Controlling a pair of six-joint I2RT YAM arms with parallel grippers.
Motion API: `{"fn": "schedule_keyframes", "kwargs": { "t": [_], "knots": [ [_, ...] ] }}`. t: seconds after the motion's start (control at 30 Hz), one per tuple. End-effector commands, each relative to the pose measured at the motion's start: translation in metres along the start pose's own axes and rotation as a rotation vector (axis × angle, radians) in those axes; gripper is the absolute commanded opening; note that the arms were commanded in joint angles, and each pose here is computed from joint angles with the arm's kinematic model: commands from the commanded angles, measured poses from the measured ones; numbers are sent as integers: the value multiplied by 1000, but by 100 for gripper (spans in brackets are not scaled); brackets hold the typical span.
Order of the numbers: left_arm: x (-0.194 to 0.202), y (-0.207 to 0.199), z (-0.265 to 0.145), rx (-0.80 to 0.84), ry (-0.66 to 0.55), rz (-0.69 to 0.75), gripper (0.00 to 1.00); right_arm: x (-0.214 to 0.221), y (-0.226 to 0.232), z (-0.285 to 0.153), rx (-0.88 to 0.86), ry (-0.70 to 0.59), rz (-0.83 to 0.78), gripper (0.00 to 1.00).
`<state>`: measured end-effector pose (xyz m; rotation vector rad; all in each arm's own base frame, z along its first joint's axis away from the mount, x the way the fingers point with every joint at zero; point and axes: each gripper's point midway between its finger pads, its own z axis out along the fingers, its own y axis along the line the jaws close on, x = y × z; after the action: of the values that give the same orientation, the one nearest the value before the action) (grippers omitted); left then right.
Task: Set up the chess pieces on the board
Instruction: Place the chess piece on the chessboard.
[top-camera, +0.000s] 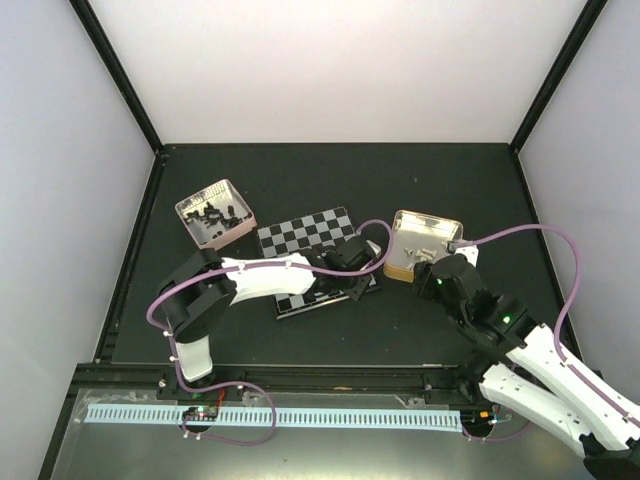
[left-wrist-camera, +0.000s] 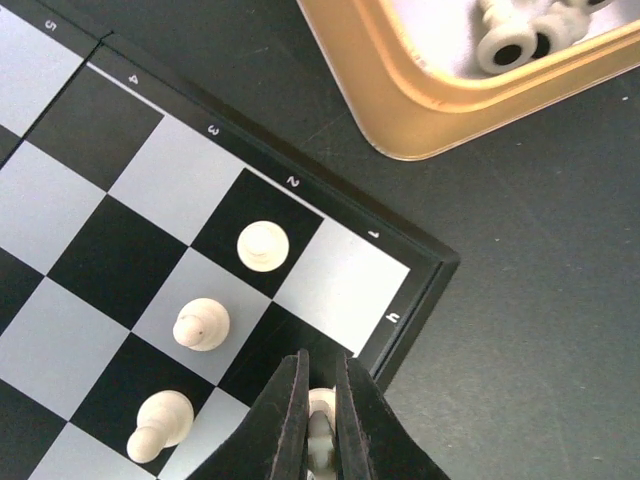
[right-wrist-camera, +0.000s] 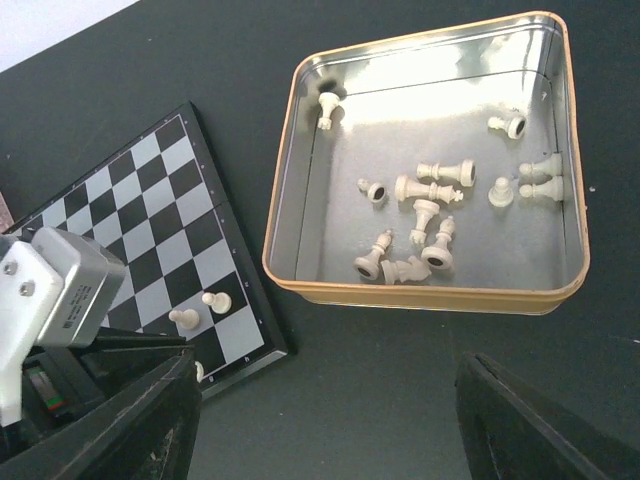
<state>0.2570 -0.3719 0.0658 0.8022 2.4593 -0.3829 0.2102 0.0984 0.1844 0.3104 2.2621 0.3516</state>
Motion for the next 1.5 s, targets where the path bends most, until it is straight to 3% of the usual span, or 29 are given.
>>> {"fn": "schedule_keyframes", "kwargs": {
  "t": [0.0, 0.6, 0.87, 1.27, 1.47],
  "knots": [
    [-1, 2, 9, -18, -24, 38, 1, -9, -1, -2, 6, -45, 34, 70],
    [2, 16, 25, -92, -45, 28, 2, -7, -6, -5, 13, -42, 29, 70],
    [3, 15, 19, -84, -42, 15, 23, -9, -3, -9, -14, -50, 41, 71],
    [-27, 13, -38, -54, -147, -48, 36, -15, 7, -12, -36, -43, 39, 71],
    [-33, 27, -78, -69, -194, -132, 41, -25, 19, 18, -9, 18, -17, 69]
  ]
}}
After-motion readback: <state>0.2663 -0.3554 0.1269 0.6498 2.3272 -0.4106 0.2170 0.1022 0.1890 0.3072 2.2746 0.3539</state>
